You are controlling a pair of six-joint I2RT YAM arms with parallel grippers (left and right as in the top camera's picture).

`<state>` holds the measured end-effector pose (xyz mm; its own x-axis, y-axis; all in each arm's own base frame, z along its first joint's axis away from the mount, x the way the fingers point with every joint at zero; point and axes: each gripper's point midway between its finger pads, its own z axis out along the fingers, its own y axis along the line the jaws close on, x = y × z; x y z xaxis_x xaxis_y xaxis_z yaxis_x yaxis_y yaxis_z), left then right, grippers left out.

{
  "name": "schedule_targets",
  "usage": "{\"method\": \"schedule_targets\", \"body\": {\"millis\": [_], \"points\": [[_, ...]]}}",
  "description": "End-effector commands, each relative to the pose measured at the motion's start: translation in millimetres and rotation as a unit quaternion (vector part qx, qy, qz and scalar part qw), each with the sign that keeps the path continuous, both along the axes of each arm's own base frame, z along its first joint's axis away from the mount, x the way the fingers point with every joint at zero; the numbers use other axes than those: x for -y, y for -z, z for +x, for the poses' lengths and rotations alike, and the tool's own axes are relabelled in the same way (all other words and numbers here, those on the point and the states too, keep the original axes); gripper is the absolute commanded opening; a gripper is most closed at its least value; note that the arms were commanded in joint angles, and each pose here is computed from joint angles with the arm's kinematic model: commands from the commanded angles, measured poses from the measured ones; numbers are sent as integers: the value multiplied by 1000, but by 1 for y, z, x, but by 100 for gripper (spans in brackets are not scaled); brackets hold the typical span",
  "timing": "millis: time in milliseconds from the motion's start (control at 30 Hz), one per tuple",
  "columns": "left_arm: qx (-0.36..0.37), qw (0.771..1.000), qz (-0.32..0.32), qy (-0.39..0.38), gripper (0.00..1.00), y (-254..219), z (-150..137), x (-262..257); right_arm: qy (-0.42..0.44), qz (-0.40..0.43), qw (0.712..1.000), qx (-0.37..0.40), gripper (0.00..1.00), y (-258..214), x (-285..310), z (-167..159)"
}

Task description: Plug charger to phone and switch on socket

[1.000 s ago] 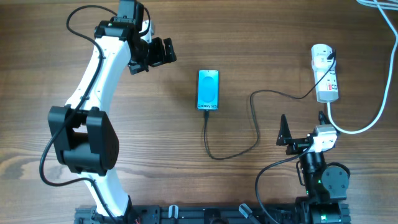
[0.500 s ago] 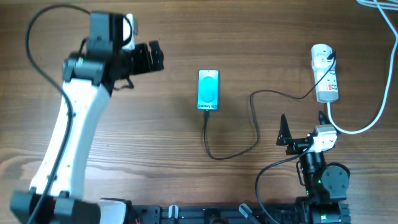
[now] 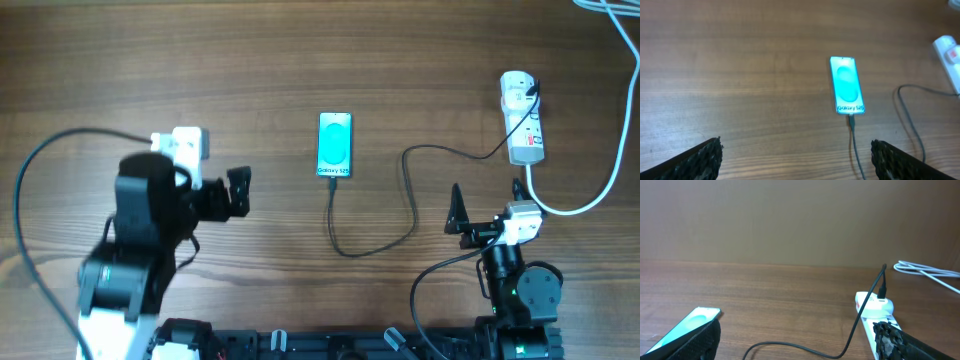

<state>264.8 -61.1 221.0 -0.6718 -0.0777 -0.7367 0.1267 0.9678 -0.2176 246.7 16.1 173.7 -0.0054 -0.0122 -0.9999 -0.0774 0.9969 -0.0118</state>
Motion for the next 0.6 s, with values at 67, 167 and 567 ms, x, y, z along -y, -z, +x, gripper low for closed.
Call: {"method": "schedule_targets", "body": {"millis": [67, 167, 567], "points": [[98, 995, -1, -2, 100, -18, -44, -10, 1, 7, 1000, 4, 100, -2, 0, 0], [95, 995, -1, -2, 100, -11, -51, -11, 1, 7, 1000, 4, 100, -2, 0, 0], [267, 960, -50, -65, 100, 14, -38, -31, 1, 7, 1000, 4, 100, -2, 0, 0]]}}
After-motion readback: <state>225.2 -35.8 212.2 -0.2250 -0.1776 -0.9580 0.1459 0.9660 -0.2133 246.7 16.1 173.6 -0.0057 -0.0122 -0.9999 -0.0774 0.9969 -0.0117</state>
